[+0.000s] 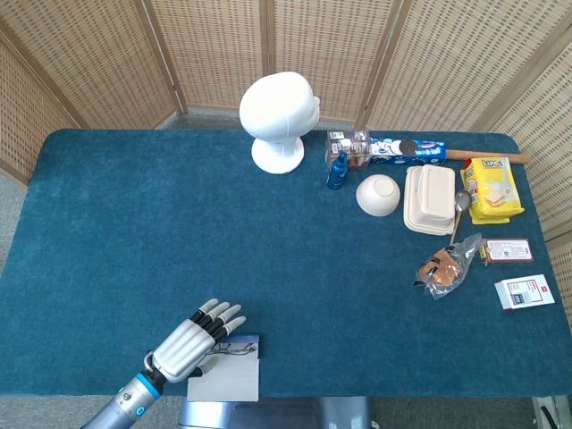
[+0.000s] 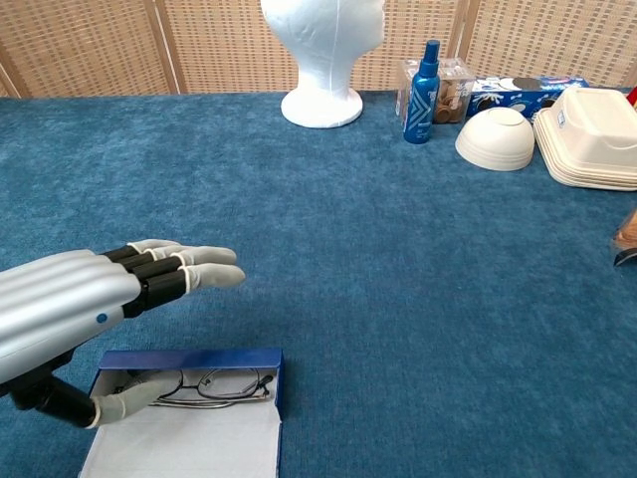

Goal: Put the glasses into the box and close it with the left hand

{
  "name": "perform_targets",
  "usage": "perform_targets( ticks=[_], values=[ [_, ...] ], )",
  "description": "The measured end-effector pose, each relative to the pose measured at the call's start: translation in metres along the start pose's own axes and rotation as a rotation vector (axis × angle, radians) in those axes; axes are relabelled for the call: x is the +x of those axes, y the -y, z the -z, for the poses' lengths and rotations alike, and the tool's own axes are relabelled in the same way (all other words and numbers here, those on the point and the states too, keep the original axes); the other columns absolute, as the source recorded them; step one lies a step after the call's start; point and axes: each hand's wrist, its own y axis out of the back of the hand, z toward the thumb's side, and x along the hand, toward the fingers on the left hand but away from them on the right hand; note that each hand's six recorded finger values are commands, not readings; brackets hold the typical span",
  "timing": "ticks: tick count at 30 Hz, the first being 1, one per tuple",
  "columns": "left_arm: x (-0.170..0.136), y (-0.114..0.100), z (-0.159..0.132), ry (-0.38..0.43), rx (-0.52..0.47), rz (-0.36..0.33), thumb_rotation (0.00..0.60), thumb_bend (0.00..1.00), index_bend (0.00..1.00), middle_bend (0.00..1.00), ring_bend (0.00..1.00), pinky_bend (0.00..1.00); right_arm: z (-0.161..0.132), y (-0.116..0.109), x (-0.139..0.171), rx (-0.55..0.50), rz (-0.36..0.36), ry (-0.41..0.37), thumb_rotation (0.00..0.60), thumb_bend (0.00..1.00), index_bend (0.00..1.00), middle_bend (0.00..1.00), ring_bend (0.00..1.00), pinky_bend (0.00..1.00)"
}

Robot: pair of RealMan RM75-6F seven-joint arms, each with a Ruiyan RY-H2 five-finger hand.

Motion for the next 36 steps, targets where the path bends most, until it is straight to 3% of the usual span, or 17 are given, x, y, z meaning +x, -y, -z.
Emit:
perform_targets(
  ticks=[17, 36],
  values=[
    [-0.039, 0.022, -0.004, 0.063, 0.100, 0.015, 0.600, 0.30, 0.03, 0.00, 0.00, 0.00, -0.027, 0.018, -0.019, 0.008, -0.066, -0.097, 0.578, 0.39, 0.04, 0.16, 0.12, 0.28],
    [-0.086, 0.055, -0.005, 0.010, 0.153, 0.026, 0.600, 0.29, 0.02, 0.00, 0.00, 0.00, -0.048, 0.040, -0.029, 0.009, -0.149, -0.203, 0.578, 0.39, 0.04, 0.16, 0.12, 0.28]
  ],
)
